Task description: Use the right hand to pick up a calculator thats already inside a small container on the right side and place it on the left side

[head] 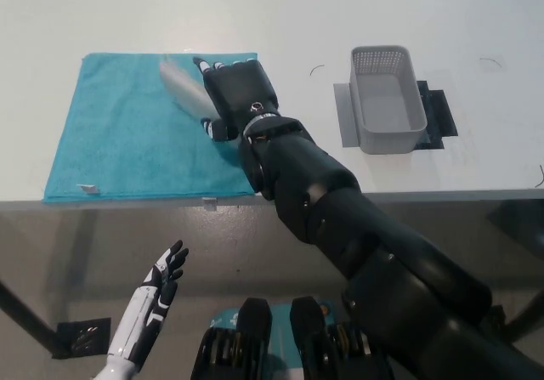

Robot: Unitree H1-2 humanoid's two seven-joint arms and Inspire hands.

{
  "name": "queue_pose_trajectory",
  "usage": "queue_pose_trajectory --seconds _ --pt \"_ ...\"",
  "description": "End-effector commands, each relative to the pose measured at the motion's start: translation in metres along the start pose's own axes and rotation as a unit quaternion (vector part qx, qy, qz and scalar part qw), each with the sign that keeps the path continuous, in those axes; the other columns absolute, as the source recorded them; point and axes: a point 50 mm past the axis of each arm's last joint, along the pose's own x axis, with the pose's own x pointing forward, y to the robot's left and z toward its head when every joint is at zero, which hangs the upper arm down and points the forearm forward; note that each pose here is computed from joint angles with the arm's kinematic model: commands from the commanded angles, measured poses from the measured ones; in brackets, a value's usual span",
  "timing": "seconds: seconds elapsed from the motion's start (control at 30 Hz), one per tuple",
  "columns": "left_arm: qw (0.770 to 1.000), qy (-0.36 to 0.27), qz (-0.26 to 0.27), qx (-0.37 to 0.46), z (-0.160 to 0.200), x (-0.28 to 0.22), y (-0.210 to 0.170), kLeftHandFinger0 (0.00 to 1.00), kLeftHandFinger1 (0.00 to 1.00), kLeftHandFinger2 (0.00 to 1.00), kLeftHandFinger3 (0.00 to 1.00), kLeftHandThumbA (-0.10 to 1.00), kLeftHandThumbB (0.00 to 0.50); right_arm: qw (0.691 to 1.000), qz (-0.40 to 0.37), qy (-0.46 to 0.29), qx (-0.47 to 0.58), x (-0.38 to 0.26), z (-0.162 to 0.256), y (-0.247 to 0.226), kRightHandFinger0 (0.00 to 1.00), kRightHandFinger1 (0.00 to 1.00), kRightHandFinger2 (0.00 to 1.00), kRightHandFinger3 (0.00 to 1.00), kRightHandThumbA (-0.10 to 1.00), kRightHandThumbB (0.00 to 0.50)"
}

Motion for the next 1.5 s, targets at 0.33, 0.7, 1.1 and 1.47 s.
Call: queue_pose_trajectory --seconds 0.33,0.7,1.1,1.47 --pt "1.0 -0.026 -0.008 0.011 0.013 0.009 0.007 1.0 1.0 1.0 1.0 1.0 0.056 0.997 0.016 0.011 0.072 0.012 0.005 -0.047 1.0 1.0 1.0 1.0 0.98 0.5" --pt "1.0 -0.025 -0.01 0.015 0.01 0.01 0.011 1.0 1.0 1.0 1.0 1.0 0.044 0.865 -0.035 -0.172 0.469 0.017 0.012 -0.208 1.0 1.0 1.0 1.0 1.0 0.5" --pt "1.0 -0.014 -0.012 0.021 0.006 0.006 0.006 1.0 1.0 1.0 1.0 1.0 0.074 0.658 -0.15 -0.43 0.6 -0.108 -0.031 -0.391 1.0 1.0 1.0 1.0 1.0 0.461" --pt "0.999 -0.027 -0.002 0.019 0.01 0.025 0.013 1.0 1.0 1.0 1.0 1.0 0.068 0.711 -0.411 -0.448 0.353 -0.282 -0.095 -0.304 1.0 1.0 1.0 1.0 1.0 0.37"
